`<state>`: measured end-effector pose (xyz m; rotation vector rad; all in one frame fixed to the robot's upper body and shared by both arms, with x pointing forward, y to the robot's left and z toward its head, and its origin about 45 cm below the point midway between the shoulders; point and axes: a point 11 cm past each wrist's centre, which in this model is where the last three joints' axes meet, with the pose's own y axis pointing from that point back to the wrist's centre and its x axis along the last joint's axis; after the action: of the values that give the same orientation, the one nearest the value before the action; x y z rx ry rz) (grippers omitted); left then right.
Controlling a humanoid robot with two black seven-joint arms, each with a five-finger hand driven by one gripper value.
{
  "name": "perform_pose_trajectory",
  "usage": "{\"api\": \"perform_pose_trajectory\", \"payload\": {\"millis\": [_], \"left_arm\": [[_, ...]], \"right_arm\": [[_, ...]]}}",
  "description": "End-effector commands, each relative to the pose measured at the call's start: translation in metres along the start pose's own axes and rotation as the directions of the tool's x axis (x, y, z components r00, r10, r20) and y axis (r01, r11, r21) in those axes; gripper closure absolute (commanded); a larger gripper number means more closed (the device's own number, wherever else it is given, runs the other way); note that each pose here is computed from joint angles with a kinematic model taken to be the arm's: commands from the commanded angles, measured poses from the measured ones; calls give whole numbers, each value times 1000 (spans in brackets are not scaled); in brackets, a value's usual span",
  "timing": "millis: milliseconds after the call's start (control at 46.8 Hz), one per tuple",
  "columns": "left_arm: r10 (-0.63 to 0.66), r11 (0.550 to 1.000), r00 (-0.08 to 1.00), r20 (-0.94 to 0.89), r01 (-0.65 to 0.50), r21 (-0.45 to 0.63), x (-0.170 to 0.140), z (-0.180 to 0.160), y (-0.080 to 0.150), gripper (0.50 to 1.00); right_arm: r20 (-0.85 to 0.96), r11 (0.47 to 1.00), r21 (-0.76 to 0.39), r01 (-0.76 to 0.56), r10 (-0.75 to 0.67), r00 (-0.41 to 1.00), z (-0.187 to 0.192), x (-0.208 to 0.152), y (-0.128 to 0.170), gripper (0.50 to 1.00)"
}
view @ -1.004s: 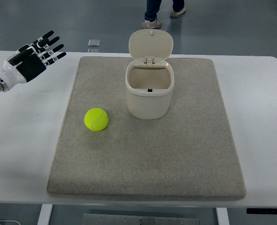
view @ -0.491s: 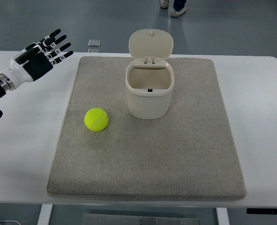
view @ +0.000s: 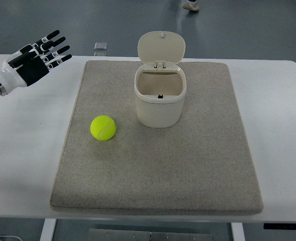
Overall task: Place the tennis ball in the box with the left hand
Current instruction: 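Move the left hand forward over the mat toward the tennis ball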
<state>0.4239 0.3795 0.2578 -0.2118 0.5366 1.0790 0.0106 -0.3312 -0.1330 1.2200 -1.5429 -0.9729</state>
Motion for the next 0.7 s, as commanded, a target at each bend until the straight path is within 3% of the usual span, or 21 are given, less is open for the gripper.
{"api": "perform_pose_trajectory", "payload": {"millis": [0, 214, 406, 683], "left_arm": [[-19, 999, 996, 93, 15, 42, -2, 0, 0, 506], [-40, 995, 972, 231, 19, 95, -1, 4, 4, 506], [-97, 978, 920, 379, 17, 208, -1, -10, 6, 506], [-140, 979, 828, 543, 35, 199, -3, 10, 13, 506]], "right_arm": [[-1, 1000, 0, 0, 0, 1000, 0, 0, 0, 562], [-1, 1000, 0, -1, 1, 1000, 0, 0, 0, 562], [0, 1000, 0, 0, 0, 1000, 0, 0, 0, 562], [0, 1000, 0, 0, 0, 1000, 0, 0, 0, 562]]}}
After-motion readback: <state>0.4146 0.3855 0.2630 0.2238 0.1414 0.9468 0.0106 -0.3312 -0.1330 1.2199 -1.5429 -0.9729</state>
